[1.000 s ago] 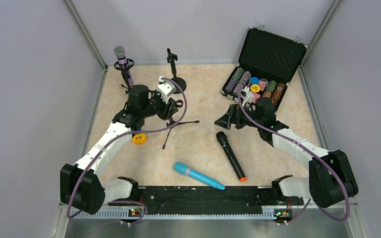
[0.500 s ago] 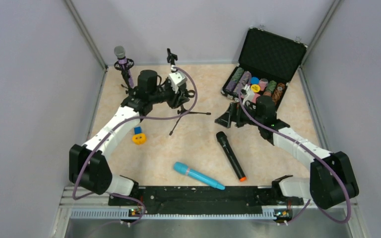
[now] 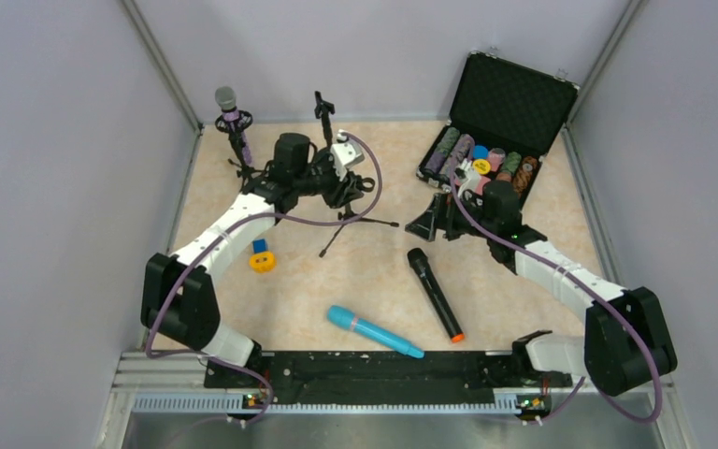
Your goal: Attach the microphones to the stand
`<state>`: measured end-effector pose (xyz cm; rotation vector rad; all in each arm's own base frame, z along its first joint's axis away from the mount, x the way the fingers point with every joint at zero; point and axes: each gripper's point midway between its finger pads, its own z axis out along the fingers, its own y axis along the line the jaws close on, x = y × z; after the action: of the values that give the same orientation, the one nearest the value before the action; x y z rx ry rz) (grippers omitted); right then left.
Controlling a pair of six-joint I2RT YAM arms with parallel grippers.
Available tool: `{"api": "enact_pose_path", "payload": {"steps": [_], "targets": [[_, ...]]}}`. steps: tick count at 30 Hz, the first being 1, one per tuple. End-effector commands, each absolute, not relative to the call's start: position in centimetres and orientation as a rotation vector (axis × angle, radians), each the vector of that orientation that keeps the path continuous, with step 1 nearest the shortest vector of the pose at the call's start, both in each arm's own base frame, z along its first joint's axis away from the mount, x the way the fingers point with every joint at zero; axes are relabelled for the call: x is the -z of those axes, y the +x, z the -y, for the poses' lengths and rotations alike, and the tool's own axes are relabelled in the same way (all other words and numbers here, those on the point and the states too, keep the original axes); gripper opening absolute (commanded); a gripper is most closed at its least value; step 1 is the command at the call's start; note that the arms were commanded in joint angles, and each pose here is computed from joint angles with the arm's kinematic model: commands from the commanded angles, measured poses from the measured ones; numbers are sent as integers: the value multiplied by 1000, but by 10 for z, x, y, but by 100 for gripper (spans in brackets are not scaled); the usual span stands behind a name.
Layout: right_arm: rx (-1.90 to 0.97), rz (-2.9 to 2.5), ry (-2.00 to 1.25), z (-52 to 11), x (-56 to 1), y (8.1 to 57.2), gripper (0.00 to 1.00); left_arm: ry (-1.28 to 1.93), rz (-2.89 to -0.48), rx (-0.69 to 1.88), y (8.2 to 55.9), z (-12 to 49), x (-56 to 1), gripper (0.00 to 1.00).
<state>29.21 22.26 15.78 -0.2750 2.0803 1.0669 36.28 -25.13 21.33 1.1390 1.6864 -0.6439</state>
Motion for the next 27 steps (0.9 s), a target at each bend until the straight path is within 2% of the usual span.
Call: {"api": "enact_pose_path", "payload": {"steps": [1, 11, 19, 27], "targets": [[-1043, -2012, -288, -221, -177, 302, 99, 1188, -1497, 584, 377, 263, -261, 0], [-1035, -2033, -293, -220, -169, 300, 99, 1278, -1460, 567, 379, 267, -254, 0], [-1010, -2040, -296, -216, -162, 297, 99, 1202, -1526, 613, 390, 276, -252, 0], [-1016, -2061, -301, -218, -156, 299, 99, 1078, -1627, 552, 398, 273, -236, 0]]}}
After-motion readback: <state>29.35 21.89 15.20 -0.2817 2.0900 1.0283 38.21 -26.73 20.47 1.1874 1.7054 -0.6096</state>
